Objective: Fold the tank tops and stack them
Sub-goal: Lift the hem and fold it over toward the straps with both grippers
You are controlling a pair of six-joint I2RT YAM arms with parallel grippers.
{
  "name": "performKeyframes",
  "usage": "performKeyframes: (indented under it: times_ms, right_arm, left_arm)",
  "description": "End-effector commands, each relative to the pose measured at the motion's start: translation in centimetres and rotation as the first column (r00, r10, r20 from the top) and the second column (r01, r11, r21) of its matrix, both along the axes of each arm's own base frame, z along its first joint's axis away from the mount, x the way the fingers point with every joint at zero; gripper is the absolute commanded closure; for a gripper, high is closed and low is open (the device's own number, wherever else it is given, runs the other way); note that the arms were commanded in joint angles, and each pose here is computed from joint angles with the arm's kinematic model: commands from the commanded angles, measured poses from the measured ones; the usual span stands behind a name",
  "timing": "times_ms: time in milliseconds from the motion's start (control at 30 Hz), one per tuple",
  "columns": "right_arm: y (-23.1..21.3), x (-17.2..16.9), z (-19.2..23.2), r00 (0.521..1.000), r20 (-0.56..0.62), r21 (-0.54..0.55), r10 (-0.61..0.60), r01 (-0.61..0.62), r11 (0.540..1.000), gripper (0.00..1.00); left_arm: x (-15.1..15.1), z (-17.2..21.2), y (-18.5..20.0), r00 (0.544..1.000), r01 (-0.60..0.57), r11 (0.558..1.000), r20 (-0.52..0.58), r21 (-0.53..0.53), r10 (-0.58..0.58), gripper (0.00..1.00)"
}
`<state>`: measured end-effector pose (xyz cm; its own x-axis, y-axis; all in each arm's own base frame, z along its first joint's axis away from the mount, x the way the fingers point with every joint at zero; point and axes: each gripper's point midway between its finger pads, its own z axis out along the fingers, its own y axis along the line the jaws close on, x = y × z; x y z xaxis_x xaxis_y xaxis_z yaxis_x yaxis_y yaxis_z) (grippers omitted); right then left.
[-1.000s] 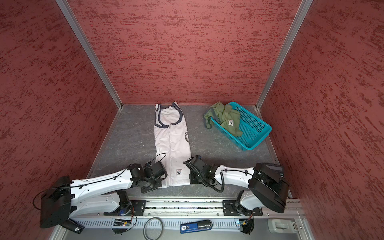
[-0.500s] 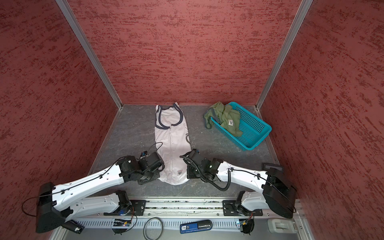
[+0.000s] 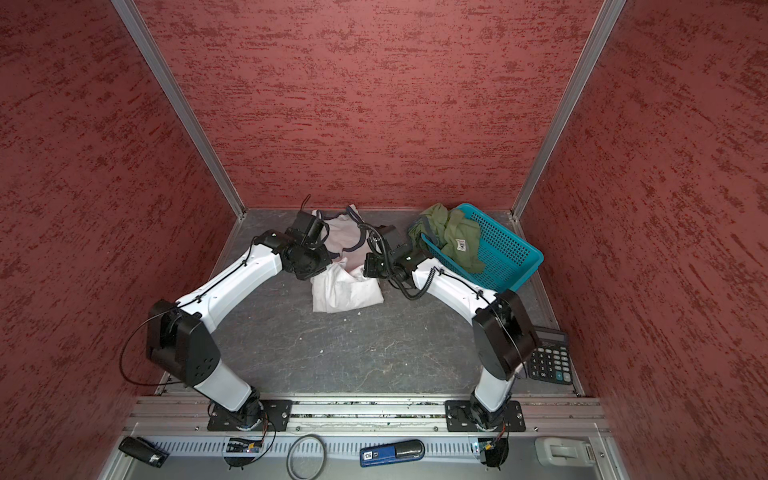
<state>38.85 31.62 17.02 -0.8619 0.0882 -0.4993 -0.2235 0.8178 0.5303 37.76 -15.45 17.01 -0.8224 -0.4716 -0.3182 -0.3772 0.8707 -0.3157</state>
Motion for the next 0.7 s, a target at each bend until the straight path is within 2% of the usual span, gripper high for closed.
performKeyframes:
  times_ms: [0,233,333,367,433,467,533,600,667]
  right_arm:
    - [0.7,3.2,0.3,0.998,0.039,-0.001,0.059,-0.059,0.998,0.97]
    - [1.0,8.8,-2.9,0.998,0.009,-0.037,0.062,-0.062,0.997,0.93]
    - [1.1,10.7,-4.7,0.998,-0.014,-0.049,0.056,-0.056,0.997,0.84]
    - [1.1,11.2,-5.3,0.998,-0.025,-0.058,0.052,-0.054,0.997,0.78]
    - [0.8,12.3,-5.9,0.999,-0.032,-0.084,0.039,-0.042,0.996,0.59]
    - [0.5,12.7,-6.0,0.999,-0.031,-0.105,0.033,-0.036,0.994,0.54]
    - [-0.2,13.1,-5.7,1.0,-0.021,-0.143,0.019,-0.022,0.989,0.47]
    - [-1.1,12.8,-5.0,1.0,-0.009,-0.181,0.005,-0.006,0.984,0.43]
    - [-2.1,11.7,-4.4,1.0,0.0,-0.194,-0.007,0.007,0.981,0.41]
  left_arm:
    - [2.9,0.0,0.9,1.0,0.016,1.0,0.009,0.02,-0.016,0.94]
    - [7.2,-3.4,1.9,0.998,-0.019,1.0,-0.052,0.007,0.02,0.87]
    - [8.6,-5.1,2.6,0.996,-0.04,0.999,-0.075,0.014,0.041,0.82]
    - [9.0,-5.4,2.9,0.995,-0.049,0.999,-0.082,0.012,0.05,0.77]
    - [9.7,-6.0,3.6,0.994,-0.067,0.998,-0.091,0.015,0.068,0.61]
    - [10.0,-5.9,4.0,0.993,-0.075,0.997,-0.089,0.018,0.076,0.58]
    - [10.1,-5.2,4.6,0.994,-0.078,0.997,-0.076,0.02,0.08,0.46]
    - [9.6,-3.9,4.6,0.998,-0.056,0.998,-0.036,0.013,0.056,0.3]
    - [8.4,-2.8,4.3,1.0,-0.029,1.0,0.007,-0.013,0.029,0.23]
